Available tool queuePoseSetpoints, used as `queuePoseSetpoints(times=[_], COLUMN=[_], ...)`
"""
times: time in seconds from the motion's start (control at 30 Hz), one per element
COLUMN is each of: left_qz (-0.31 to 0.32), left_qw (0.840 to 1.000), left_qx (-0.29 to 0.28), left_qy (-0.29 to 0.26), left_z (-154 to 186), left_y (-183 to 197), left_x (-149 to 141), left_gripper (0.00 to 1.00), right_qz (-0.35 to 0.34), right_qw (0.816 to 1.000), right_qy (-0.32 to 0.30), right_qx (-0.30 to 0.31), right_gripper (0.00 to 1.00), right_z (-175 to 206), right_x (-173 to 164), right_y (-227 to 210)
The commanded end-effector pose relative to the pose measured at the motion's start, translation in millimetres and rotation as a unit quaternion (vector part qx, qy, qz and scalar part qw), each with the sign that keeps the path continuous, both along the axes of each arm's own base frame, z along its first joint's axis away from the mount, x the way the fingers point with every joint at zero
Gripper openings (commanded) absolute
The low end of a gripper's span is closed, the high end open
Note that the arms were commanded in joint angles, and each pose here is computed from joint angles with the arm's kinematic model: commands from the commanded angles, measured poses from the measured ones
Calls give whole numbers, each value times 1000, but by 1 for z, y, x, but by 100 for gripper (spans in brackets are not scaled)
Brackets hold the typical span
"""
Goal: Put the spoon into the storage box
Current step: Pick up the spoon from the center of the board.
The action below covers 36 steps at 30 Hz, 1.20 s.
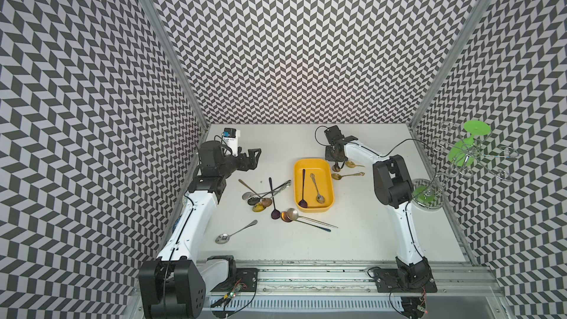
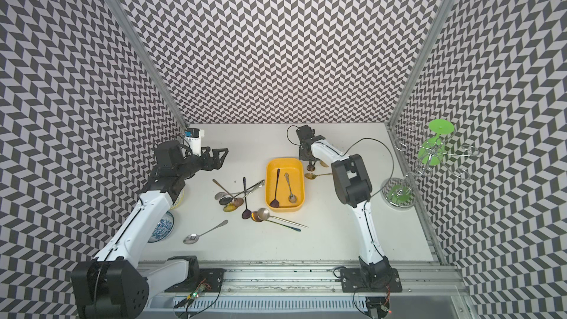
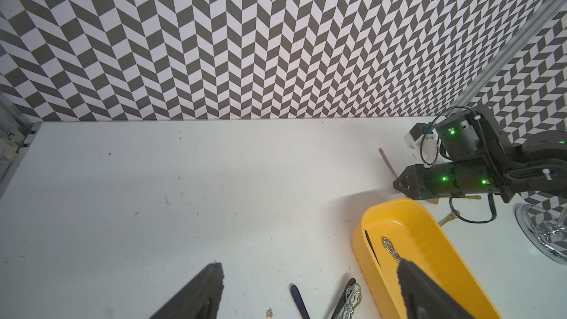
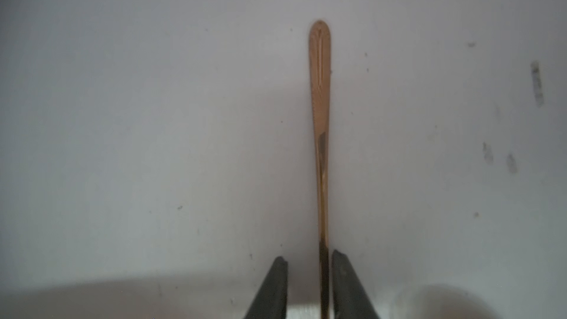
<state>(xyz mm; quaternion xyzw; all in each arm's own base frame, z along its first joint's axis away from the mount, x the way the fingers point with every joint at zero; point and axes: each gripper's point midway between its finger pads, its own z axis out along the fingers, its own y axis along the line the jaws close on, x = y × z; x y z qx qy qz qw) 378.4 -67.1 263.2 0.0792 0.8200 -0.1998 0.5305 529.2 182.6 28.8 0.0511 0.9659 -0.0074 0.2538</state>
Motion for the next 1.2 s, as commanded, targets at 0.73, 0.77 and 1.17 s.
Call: queuePoseSetpoints(times=[0.73,0.77,1.17], left_qz=[-12,-13,-16], left_qw=[999,999,997], left_qx=[30,32,53], left_qy=[-4,-2,49], left_z=[-7,-7,-34], left_y=[1,0,0], left_x=[-11,-12,-28], left_gripper=[96,96,96], right_qz=[16,18,57], right_qw=[997,997,990], right_qy=[-67,-73,-86], right_qx=[17,23,101], right_gripper=[0,0,0], right_z=[113,121,158], right_x=[-65,-70,-139], right_y=[-9,-6,46])
